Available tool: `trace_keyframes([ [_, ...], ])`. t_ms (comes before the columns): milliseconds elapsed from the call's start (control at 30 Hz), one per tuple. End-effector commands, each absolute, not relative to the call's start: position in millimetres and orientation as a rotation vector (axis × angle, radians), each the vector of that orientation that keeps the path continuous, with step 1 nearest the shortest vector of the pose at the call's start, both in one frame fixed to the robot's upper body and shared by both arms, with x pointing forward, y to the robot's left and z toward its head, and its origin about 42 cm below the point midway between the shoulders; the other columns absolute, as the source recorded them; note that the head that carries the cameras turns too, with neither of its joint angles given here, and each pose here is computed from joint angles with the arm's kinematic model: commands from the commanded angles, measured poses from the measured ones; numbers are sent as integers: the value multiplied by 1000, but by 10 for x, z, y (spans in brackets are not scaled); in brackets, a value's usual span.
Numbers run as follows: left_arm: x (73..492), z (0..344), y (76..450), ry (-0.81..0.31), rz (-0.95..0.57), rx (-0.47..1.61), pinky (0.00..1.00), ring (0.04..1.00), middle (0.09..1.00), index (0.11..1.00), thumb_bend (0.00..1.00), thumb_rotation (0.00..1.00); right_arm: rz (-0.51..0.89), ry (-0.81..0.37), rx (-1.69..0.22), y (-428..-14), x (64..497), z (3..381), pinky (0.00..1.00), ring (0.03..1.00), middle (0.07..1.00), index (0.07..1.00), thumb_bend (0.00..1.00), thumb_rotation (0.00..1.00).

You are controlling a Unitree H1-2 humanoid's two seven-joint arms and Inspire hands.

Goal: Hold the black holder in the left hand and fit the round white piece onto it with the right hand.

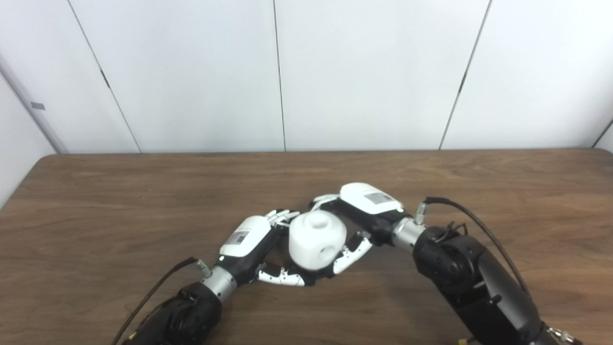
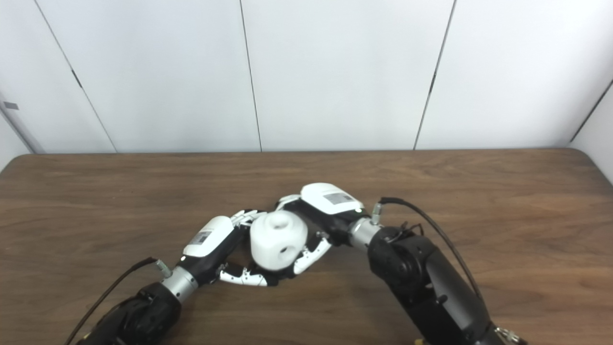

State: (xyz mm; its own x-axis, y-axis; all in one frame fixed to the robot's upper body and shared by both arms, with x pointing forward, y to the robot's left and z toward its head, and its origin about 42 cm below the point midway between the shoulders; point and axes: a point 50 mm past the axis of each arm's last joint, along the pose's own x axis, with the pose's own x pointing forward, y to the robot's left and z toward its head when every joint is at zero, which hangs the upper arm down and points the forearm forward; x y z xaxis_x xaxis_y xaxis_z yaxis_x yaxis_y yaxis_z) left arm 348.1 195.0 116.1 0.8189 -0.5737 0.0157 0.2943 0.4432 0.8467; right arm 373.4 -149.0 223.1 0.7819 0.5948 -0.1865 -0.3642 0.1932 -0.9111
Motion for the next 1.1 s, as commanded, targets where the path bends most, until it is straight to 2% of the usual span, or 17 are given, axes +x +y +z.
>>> trace_keyframes([
  [0, 3263, 822, 1899, -184, -693, 1037, 950, 928, 896, 484, 524, 59, 657, -282, -1212, -1455, 3754, 2381, 708, 864, 944, 1000, 966, 303],
  [700, 3266, 813, 1885, -188, -693, 1034, 962, 927, 897, 484, 524, 59, 621, -278, -1222, -1520, 3772, 2408, 728, 833, 898, 1000, 932, 290],
  [767, 3272, 812, 1882, -184, -693, 1034, 968, 927, 899, 485, 524, 59, 626, -270, -1224, -1573, 3787, 2410, 706, 832, 903, 1000, 940, 284],
  [833, 3274, 818, 1883, -182, -692, 1034, 968, 925, 898, 485, 524, 59, 636, -253, -1227, -1658, 3805, 2411, 685, 840, 916, 1000, 943, 261],
  [1000, 3298, 817, 1925, -187, -685, 1027, 962, 921, 897, 484, 524, 58, 651, -192, -1195, -1950, 3855, 2460, 709, 893, 959, 1000, 862, 70],
  [1067, 3302, 820, 1941, -189, -680, 1027, 963, 923, 896, 484, 524, 58, 621, -188, -1164, -2078, 3858, 2523, 667, 862, 951, 967, 817, 14],
])
